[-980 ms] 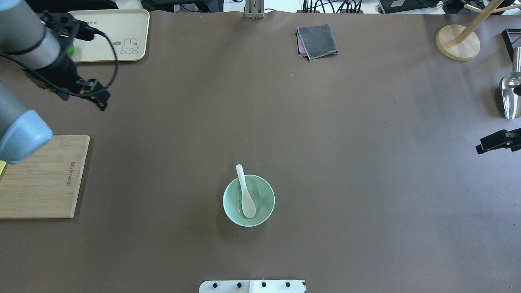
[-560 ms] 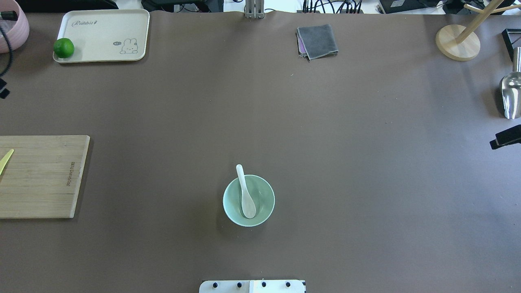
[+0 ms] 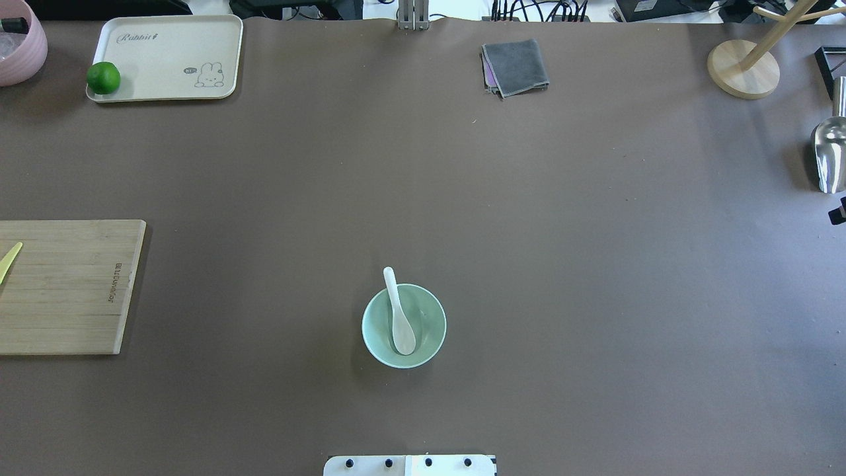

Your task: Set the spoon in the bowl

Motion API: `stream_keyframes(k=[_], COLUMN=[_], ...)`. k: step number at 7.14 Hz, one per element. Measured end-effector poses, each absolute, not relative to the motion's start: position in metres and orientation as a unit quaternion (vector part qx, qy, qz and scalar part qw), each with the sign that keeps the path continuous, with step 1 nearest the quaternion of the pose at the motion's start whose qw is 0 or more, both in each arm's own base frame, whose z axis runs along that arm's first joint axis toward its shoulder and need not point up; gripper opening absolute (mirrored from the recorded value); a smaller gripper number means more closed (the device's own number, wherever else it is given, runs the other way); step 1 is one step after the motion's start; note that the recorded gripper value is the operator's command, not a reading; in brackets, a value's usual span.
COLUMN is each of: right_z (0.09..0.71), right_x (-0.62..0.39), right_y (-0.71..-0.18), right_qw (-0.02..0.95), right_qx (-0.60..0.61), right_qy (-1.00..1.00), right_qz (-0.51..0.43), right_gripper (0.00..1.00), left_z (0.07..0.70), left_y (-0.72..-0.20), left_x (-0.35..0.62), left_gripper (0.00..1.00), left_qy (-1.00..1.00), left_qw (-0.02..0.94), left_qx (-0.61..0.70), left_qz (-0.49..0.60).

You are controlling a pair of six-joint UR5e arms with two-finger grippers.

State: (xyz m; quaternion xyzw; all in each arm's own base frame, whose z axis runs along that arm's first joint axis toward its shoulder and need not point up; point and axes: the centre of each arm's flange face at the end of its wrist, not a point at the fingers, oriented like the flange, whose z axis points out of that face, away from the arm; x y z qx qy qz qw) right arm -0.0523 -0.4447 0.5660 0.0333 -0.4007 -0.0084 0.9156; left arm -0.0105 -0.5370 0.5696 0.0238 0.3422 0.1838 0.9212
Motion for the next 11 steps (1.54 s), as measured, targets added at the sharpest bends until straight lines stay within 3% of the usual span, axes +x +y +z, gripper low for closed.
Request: stream_keyframes(k=[11], right_z=[0.58], right_x=[-0.028], right_y=[-0.449], right_qw=[0.92], right_qx=[0.028], right_qy=[-0.391], right_qz=[-0.015], right_gripper=[1.0], left_z=[0.591], left_y=[-0.528], left_x=[-0.028], left_gripper=[0.98], left_qy=[0.344], left_qw=[0.926], left_qx=[0.027], left_qz=[0.153])
